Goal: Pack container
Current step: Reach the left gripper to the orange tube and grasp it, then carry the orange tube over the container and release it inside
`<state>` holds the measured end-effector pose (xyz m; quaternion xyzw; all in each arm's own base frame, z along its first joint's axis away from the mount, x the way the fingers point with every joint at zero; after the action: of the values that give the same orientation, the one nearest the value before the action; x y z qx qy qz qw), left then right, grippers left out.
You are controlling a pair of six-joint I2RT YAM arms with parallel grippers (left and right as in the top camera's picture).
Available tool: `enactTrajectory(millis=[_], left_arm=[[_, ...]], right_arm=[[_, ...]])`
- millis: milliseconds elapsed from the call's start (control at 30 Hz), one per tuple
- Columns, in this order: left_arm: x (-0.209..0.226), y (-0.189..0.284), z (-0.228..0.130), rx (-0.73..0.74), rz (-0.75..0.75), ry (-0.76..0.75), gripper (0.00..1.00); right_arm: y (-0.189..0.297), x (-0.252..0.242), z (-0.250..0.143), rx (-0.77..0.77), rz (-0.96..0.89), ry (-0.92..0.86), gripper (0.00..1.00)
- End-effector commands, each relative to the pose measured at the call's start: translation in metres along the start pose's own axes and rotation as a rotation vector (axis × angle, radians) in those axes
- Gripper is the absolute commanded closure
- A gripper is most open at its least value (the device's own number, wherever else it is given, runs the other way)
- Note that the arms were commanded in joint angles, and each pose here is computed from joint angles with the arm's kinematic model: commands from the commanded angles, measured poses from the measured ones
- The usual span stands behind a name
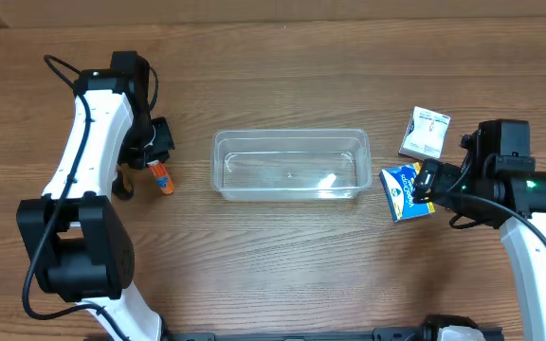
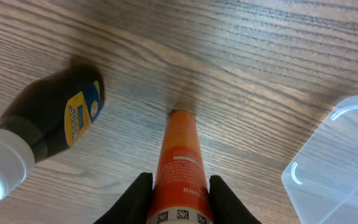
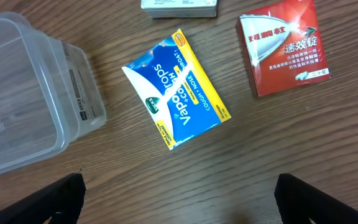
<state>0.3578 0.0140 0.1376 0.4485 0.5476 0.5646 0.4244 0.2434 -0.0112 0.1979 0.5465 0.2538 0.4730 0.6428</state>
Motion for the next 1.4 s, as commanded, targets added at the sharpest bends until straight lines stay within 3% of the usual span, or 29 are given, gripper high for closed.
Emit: enactTrajectory(millis=[0, 100, 233, 333, 567, 700, 900, 1167, 1367], left_arm=[[-0.003, 0.014, 0.006, -0.022, -0.021, 0.003, 0.94], [-0.019, 0.059, 0.013, -0.079, -0.083, -0.023, 0.96], [-0.076, 0.139, 0.015, -0.271, -0.179, -0.168, 0.96], [-0.118, 0.155, 0.004, -0.343, -0.198, -0.296, 0.96], [-0.173, 0.100, -0.006, -0.237, -0.144, -0.420, 0.96], [-0.175, 0.060, -0.001, -0.135, -0.076, -0.422, 0.96], [-0.150, 0.045, 0.016, -0.160, 0.120, -0.364, 0.96], [-0.135, 0.023, 0.036, -0.139, 0.132, -0.283, 0.96], [-0.146, 0.022, 0.034, -0.119, 0.038, -0.235, 0.96]], right_arm=[[0.008, 0.002, 0.007, -0.032, 0.013, -0.004, 0.00], [0.008, 0.002, 0.007, -0.033, 0.013, -0.004, 0.00], [0.008, 0.002, 0.007, -0.032, 0.013, -0.004, 0.00], [0.008, 0.002, 0.007, -0.032, 0.013, -0.004, 0.00], [0.008, 0.002, 0.006, -0.029, 0.012, -0.004, 0.00], [0.008, 0.002, 0.006, -0.027, 0.011, -0.004, 0.00], [0.008, 0.002, 0.006, -0.027, 0.010, -0.004, 0.00], [0.008, 0.002, 0.006, -0.026, 0.010, -0.004, 0.00], [0.008, 0.002, 0.006, -0.026, 0.010, -0.004, 0.00]])
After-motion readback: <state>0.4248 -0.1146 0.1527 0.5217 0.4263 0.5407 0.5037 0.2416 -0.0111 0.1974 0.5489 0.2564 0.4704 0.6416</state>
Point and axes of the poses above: each gripper's point midway between its finger pads, its own y axis back along the fingers, its own x axis along the line the jaws close on, z = x × y, the point moved 4 cm from there along y, back along the fingers, and after that the axes turned 7 degrees about -y, right-handed, at the moved point
